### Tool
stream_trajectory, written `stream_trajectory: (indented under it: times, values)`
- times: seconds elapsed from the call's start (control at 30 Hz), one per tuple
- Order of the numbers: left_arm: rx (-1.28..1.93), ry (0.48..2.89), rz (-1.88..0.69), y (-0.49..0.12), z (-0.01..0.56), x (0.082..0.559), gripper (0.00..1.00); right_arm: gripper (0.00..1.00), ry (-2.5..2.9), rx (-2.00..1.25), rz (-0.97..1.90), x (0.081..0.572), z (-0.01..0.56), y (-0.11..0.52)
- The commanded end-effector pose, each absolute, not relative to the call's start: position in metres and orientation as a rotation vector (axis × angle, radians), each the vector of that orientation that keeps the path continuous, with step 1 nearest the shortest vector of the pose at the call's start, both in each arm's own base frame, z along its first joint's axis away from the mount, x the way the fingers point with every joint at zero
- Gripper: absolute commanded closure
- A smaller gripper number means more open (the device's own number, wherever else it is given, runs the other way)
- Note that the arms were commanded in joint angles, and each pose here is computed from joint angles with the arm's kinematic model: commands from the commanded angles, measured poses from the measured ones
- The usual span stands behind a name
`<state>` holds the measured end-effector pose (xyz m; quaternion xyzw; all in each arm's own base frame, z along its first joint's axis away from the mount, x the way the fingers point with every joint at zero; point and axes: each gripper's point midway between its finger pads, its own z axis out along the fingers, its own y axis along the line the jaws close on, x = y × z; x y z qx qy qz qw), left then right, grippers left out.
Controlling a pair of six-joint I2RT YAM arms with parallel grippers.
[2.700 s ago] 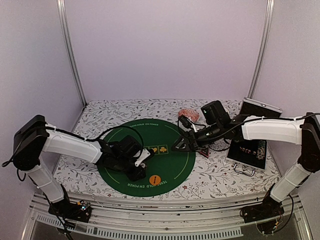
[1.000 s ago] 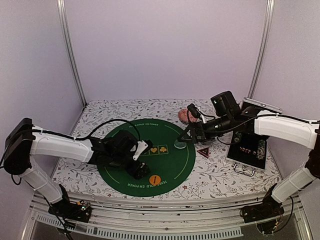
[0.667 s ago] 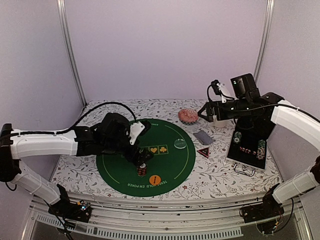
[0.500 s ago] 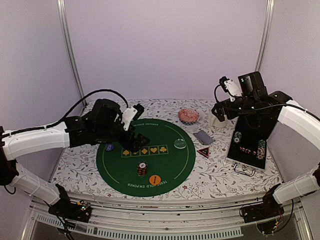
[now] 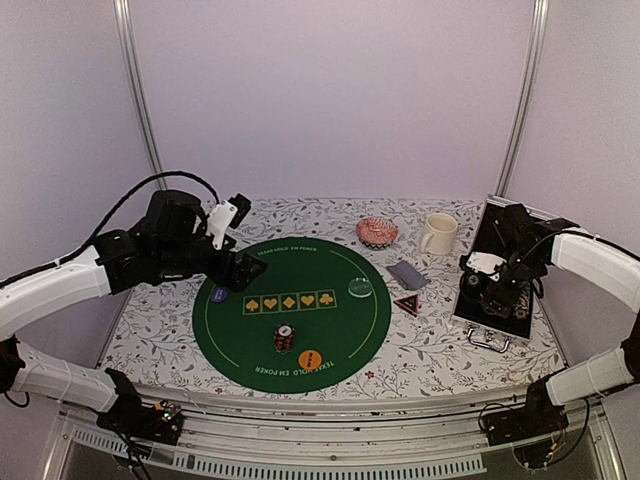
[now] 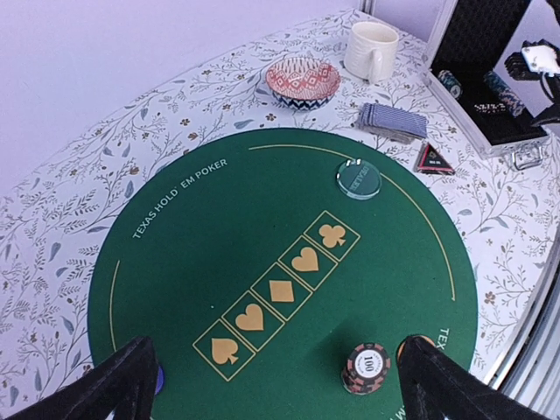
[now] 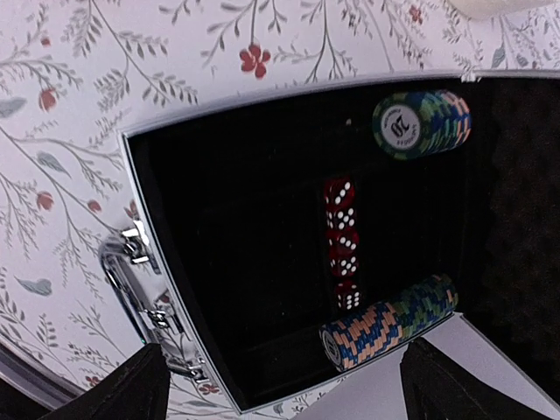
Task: Distribute texas hold em gaming equipment
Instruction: Pick up the pile of poker chips from the chip case.
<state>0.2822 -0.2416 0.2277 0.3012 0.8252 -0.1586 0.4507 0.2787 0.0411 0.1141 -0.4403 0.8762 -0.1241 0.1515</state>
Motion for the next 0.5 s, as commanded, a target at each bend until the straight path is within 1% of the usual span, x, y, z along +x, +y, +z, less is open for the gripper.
stream_trajectory:
  times: [0.0,0.1,0.2,0.33,0.43,0.47]
  values:
    - [0.785,2.038,-0.359,-0.231,0.224,0.275,0.02,0.06,2.615,-1.443,-0.449,0.267,0.098,0.002]
    - [0.800,2.022,-0.352,-0.228,0.220,0.272,0.02,0.07,2.689,-1.419,-0.504,0.268,0.096,-0.027]
    - [0.811,2.035,-0.345,-0.227,0.214,0.274,0.02,0.07,2.696,-1.423,-0.655,0.276,0.091,-0.054]
    - [0.815,2.051,-0.349,-0.227,0.209,0.276,0.02,0.10,2.700,-1.419,-0.663,0.286,0.084,-0.062]
    - [0.812,2.058,-0.350,-0.225,0.206,0.277,0.02,0.16,2.725,-1.443,-0.679,0.289,0.077,-0.068]
    - [0.810,2.058,-0.352,-0.225,0.206,0.278,0.02,0.17,2.732,-1.444,-0.681,0.291,0.074,-0.070]
